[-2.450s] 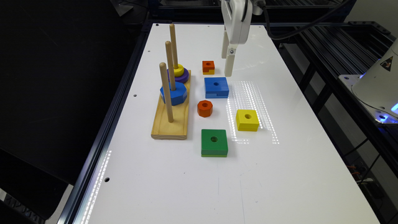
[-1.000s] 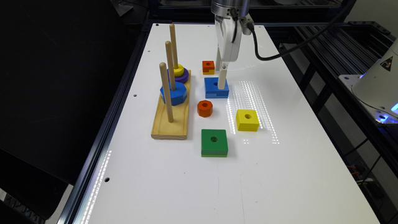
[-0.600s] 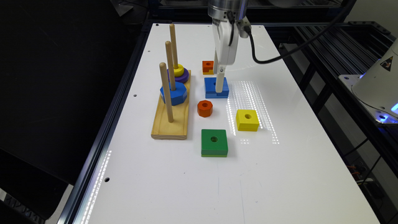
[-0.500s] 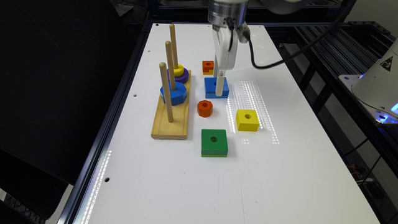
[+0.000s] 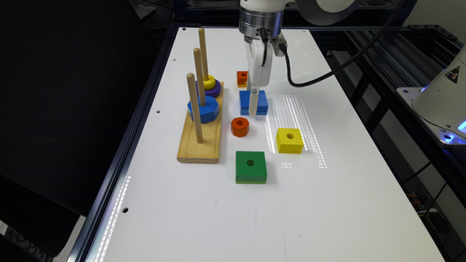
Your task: Pick up blue block.
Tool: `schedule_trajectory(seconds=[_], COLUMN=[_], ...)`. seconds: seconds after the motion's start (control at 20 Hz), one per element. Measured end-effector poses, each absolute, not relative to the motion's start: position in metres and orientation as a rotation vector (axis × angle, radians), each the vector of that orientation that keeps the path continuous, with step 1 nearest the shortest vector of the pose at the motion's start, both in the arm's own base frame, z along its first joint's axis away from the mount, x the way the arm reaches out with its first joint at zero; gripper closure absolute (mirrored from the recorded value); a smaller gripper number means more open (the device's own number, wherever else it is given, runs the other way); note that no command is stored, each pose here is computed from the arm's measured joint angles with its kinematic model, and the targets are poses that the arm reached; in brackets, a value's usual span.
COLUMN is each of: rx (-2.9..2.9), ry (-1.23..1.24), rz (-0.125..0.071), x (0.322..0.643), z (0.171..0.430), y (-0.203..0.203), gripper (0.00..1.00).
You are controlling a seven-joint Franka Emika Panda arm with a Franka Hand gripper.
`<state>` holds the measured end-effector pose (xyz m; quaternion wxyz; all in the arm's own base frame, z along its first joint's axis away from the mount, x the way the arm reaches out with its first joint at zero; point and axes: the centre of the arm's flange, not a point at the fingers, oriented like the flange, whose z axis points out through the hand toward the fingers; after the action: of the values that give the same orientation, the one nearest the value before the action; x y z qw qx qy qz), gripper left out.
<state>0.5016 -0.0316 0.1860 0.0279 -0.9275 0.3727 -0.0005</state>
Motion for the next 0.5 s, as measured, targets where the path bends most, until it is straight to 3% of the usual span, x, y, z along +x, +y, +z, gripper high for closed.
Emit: schedule_trajectory(seconds=[0.15, 0.25, 0.5], rx=[-2.863, -2.863, -2.864], ry=[1.150, 1.150, 1.150], rz=[-0.001, 0.011, 0.005], x=[0.502, 0.500, 0.501], z=[0.186, 0.180, 0.174], y=[-0.031, -0.031, -0.030], gripper=[0.00, 0.00, 0.00])
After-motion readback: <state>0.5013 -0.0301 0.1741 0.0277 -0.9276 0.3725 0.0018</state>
